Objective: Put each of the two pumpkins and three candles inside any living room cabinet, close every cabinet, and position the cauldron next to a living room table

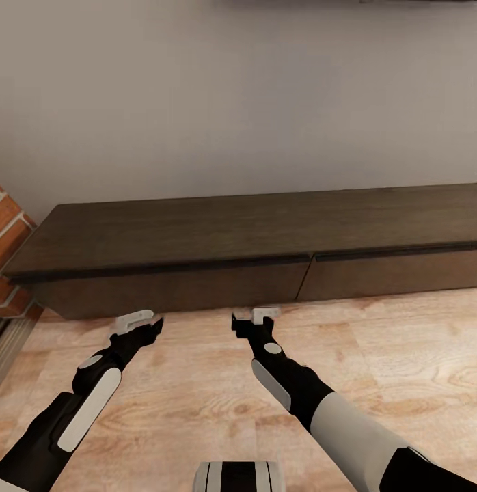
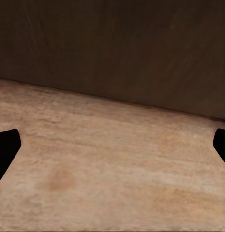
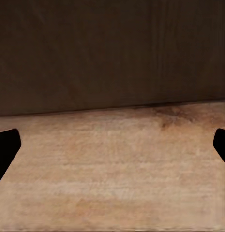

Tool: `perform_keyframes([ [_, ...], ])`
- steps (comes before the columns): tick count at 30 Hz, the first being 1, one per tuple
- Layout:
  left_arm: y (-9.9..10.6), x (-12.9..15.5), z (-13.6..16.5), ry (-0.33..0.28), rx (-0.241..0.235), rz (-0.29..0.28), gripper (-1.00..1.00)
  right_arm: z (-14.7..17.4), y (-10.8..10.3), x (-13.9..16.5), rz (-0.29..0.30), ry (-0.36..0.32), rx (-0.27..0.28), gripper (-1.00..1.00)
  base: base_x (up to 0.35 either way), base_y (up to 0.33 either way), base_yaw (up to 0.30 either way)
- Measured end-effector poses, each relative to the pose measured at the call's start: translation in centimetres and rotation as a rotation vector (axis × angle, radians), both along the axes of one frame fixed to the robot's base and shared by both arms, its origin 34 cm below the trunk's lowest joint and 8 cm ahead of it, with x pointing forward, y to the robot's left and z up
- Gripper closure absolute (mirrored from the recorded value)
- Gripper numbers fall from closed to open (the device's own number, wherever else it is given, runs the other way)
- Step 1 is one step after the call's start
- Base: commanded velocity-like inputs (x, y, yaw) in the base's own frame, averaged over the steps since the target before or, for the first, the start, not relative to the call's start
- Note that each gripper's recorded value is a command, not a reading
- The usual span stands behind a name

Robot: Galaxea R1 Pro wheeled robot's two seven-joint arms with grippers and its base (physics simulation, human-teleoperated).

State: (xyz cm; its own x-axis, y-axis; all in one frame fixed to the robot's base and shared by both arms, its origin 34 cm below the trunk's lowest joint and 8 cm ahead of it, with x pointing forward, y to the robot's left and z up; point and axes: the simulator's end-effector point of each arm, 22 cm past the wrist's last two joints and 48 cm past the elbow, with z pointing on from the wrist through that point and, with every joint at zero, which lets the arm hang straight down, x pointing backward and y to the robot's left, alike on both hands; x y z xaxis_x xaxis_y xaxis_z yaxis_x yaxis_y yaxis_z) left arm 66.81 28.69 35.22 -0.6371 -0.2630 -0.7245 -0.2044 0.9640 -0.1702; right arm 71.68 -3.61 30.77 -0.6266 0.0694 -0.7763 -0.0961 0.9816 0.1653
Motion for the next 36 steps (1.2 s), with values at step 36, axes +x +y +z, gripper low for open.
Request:
perform_keyframes([
  [36,-3.2,0.7,1.2,-0.056,-0.105,-0.143,-1.0,-0.1,-0.2,0.0,0.003,0.006,0.003,-1.0,-0.152,0.0,0.0],
])
